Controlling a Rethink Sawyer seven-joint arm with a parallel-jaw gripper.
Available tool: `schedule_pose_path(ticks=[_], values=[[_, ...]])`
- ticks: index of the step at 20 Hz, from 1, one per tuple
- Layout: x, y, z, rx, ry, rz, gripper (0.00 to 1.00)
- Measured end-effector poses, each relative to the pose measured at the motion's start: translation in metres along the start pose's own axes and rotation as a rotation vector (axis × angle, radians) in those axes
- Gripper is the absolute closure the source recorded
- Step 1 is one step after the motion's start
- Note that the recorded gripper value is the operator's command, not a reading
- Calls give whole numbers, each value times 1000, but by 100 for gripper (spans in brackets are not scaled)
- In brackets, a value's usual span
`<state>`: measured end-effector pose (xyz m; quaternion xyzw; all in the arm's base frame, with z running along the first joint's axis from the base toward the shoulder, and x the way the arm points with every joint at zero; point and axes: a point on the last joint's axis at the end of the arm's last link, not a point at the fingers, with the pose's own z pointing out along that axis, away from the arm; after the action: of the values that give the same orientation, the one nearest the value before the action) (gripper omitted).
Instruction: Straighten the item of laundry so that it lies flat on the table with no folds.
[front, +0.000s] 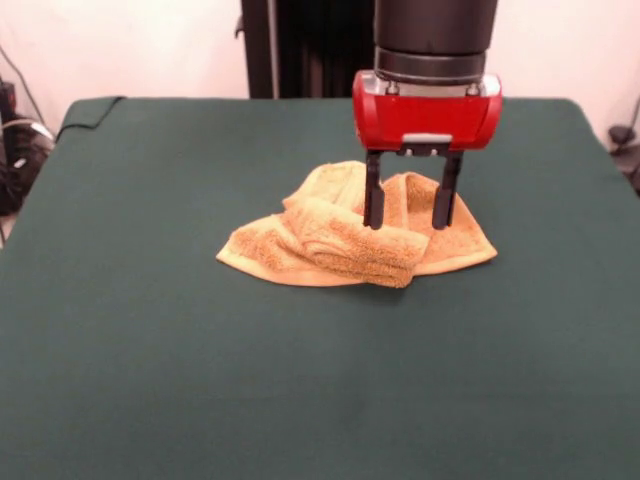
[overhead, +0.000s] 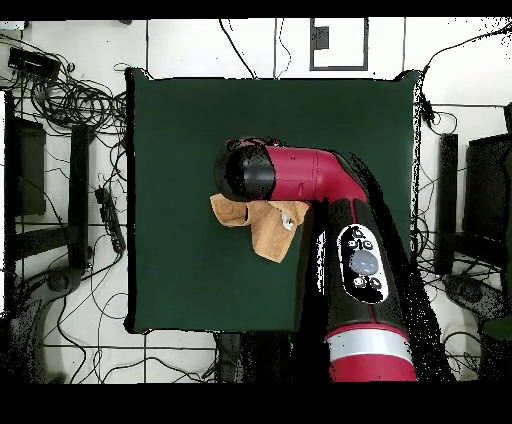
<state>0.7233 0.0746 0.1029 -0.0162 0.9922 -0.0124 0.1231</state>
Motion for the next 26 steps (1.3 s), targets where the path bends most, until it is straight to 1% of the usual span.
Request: schedule_pose_path(ticks=[4, 9, 13, 15, 21, 26], values=[[3, 5, 6, -8, 8, -6, 0], [8, 15, 17, -20, 5, -33, 0], [9, 16, 22, -21, -11, -46, 0], [8, 17, 25, -19, -28, -58, 0], [6, 11, 26, -13, -52, -62, 0], [5, -6, 27, -10, -52, -39, 0]])
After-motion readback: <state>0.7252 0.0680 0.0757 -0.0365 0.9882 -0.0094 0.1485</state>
